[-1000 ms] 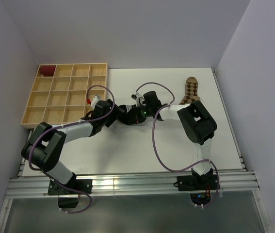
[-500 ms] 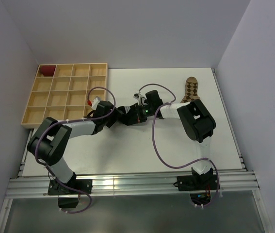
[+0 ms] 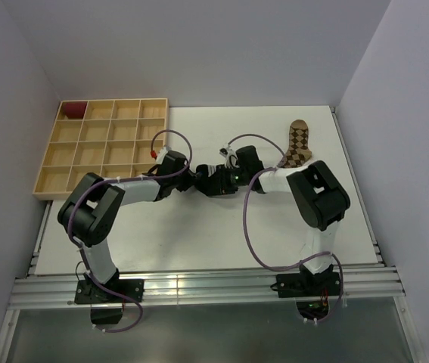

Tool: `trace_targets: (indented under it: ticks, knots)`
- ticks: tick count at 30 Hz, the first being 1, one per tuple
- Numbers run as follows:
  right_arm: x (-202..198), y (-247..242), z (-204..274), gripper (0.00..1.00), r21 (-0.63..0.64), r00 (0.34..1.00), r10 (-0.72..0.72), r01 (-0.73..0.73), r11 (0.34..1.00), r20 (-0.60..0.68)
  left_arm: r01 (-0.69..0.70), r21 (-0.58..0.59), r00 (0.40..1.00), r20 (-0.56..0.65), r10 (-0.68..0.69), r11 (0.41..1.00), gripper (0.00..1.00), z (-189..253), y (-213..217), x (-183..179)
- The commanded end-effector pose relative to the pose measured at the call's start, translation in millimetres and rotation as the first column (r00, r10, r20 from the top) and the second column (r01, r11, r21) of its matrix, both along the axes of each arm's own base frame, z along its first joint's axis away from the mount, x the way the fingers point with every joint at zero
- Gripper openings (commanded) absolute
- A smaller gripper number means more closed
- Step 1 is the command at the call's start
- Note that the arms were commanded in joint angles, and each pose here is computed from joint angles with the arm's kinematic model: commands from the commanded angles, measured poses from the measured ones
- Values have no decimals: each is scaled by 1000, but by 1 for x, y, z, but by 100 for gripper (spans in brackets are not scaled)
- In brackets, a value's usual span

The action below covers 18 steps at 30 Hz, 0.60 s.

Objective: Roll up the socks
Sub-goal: Roll the sock at the center of the board.

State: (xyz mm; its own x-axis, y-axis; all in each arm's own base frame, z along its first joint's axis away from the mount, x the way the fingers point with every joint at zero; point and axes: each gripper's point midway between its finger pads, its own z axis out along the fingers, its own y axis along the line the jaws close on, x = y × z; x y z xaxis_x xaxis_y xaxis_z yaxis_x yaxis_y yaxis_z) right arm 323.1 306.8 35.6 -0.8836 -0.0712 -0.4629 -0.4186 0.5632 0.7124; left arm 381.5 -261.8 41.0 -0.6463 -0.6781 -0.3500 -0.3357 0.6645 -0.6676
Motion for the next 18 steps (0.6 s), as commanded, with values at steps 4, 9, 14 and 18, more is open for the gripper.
trace_targets:
  ticks: [4, 9, 14, 18]
  knots:
    - [10, -31, 35, 52, -64, 952, -135, 158, 985, 275, 95, 137, 983, -169, -72, 986, 3, -40, 4, -40]
    - [18, -46, 72, 68, -127, 815, -178, 292, 948, 551, 127, 160, 971, -222, -90, 979, 4, -45, 6, -51]
    - [14, -27, 81, 73, -223, 715, -36, 264, 939, 698, 151, 163, 966, -236, -110, 975, 4, -43, 3, -58]
    - [12, -7, 80, 75, -261, 657, 46, 234, 937, 753, 158, 172, 966, -232, -116, 972, 4, -38, 4, -58]
